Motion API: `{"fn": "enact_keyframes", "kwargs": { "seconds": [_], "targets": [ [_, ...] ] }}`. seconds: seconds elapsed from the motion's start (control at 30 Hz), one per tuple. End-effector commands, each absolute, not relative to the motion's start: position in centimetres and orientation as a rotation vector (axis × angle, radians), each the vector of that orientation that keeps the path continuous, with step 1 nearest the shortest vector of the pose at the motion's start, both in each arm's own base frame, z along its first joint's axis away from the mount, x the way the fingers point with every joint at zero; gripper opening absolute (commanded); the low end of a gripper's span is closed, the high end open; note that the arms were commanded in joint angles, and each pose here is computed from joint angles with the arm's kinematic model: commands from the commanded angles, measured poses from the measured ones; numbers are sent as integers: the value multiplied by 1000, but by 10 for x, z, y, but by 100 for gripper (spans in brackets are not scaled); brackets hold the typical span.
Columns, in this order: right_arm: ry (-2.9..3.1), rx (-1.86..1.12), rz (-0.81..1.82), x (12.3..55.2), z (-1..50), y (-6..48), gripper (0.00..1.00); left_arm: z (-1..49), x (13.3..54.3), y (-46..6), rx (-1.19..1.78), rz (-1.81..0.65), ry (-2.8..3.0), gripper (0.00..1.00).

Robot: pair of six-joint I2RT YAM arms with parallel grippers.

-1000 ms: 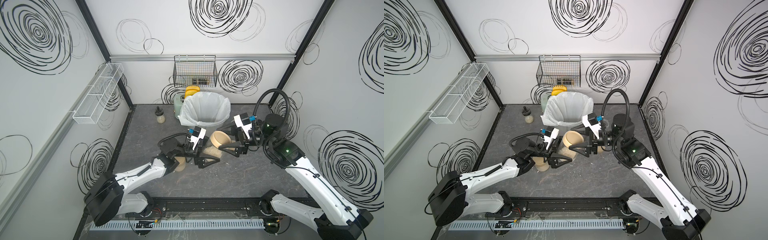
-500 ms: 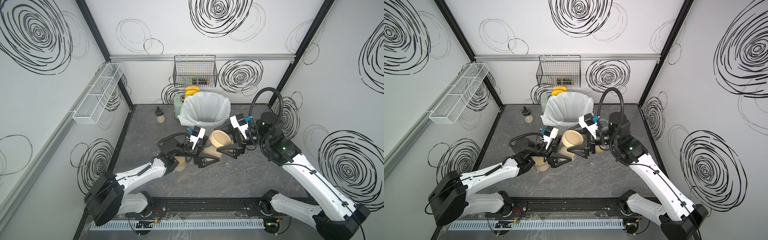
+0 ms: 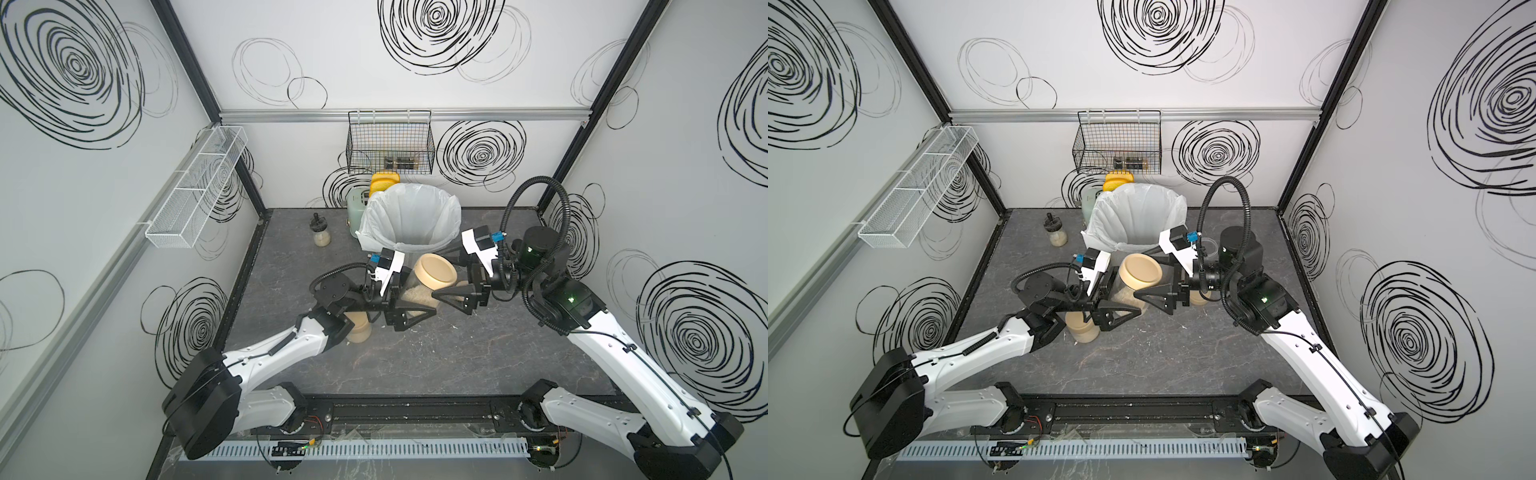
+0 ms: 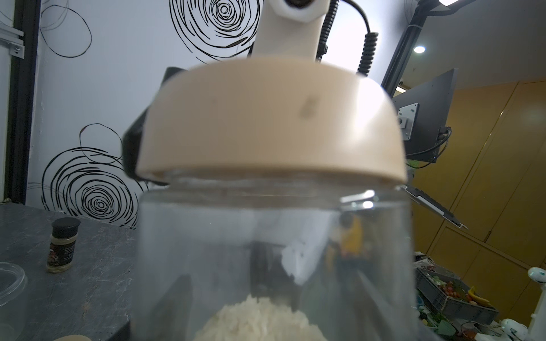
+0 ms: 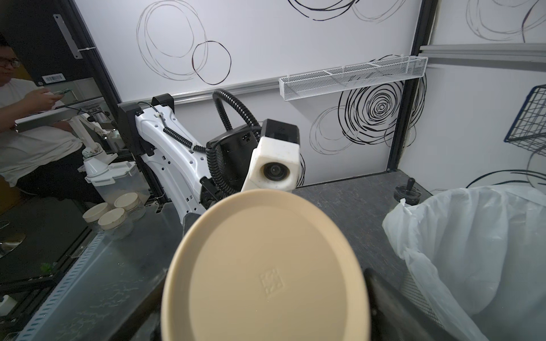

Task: Empty moldy rice from jars
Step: Unscrew the lid from the jar.

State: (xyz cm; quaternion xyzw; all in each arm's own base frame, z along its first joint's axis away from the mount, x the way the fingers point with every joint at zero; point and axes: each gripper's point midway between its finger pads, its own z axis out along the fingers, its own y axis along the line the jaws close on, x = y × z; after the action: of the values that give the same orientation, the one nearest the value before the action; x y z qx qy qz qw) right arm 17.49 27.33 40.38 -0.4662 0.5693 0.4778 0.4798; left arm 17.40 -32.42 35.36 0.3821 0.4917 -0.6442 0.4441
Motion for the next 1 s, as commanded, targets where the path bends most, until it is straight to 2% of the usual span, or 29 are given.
{"fn": "enact_keyframes", "kwargs": {
  "seconds": [0.0,0.4,0.73,0.97],
  "targets": [
    [1456,-1085,1099,188,392,266,98,402,155,-306,977,-1516,964,58],
    [1563,-975,1061,194,371,246,98,403,177,-294,916,-1376,1014,58],
    [1607,-841,1062,193,381,231,98,382,225,-283,803,-942,1220,58],
    [1629,-735,1082,204,399,229,98,371,239,-278,740,-688,1284,58]
  ]
}}
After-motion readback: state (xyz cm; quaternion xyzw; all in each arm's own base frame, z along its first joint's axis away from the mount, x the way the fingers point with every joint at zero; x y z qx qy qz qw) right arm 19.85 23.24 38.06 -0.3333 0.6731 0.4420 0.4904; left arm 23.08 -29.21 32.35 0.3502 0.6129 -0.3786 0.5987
